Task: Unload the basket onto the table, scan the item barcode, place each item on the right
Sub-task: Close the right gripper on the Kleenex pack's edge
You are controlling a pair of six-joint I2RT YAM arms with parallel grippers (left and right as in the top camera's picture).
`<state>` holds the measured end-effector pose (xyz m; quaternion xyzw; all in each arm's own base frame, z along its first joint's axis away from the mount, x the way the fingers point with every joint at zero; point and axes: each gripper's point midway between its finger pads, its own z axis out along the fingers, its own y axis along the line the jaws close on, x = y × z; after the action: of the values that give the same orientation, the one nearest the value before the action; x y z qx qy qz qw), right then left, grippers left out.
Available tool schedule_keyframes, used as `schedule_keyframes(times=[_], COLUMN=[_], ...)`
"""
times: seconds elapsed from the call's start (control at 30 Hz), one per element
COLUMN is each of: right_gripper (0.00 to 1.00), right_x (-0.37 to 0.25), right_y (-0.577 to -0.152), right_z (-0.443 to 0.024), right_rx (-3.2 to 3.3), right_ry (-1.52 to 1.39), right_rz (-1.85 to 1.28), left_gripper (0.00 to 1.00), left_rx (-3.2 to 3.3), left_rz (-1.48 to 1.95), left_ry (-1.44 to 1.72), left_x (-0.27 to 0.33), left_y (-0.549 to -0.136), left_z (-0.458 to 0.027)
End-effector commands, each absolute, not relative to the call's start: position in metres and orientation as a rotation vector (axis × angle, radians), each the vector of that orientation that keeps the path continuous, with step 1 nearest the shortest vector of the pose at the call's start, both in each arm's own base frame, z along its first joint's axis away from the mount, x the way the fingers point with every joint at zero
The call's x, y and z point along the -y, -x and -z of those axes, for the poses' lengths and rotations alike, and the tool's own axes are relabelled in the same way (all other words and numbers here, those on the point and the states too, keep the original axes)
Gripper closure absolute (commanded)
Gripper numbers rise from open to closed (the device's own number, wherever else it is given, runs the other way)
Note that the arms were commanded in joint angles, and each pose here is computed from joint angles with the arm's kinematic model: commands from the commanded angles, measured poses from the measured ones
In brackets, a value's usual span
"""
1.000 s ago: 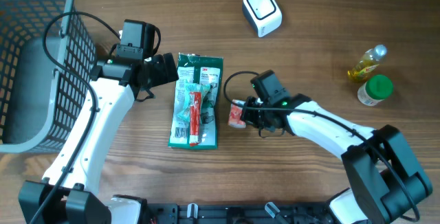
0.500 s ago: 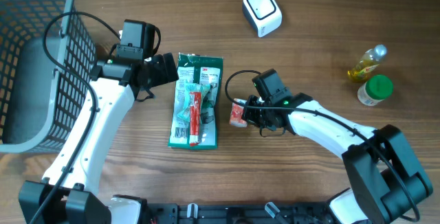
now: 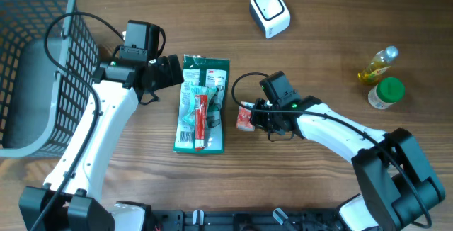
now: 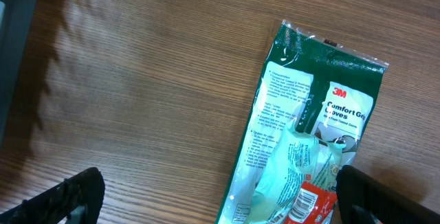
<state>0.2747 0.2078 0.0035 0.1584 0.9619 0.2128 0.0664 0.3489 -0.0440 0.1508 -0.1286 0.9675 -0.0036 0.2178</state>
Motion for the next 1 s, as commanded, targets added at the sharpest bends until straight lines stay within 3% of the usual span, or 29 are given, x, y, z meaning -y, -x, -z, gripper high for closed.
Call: schedule_keyframes(times=[0.0,0.8,0.9,0.97], right_gripper=[0.84,0.83,0.84,0.79], right_x=[-0.193,-0.193,-0.212,-0.222], right_y=[-0.269,-0.267,-0.260,-0.263], right_z=[0.014,0.015,0.005,-0.009], right_rx=[-2.930,-2.940,-2.979,-2.963], right_ry=[-0.491,-0.492,-0.372,-0.288], right_rz=[-0.522,-0.525,-0.690,-0.775], left_gripper=[0.00,0.00,0.00,0.00], left_rx=[-2.655,-2.655,-2.655,-2.655], left_rz=[0.003,0.003,0.003,0.003], left_ry=[0.347,0.347,0.347,0.347], left_x=[0.041,0.041,0.041,0.041], left_y=[-0.352,-0.352,-0.352,-0.352], left_z=[-0.159,-0.159,-0.159,-0.159])
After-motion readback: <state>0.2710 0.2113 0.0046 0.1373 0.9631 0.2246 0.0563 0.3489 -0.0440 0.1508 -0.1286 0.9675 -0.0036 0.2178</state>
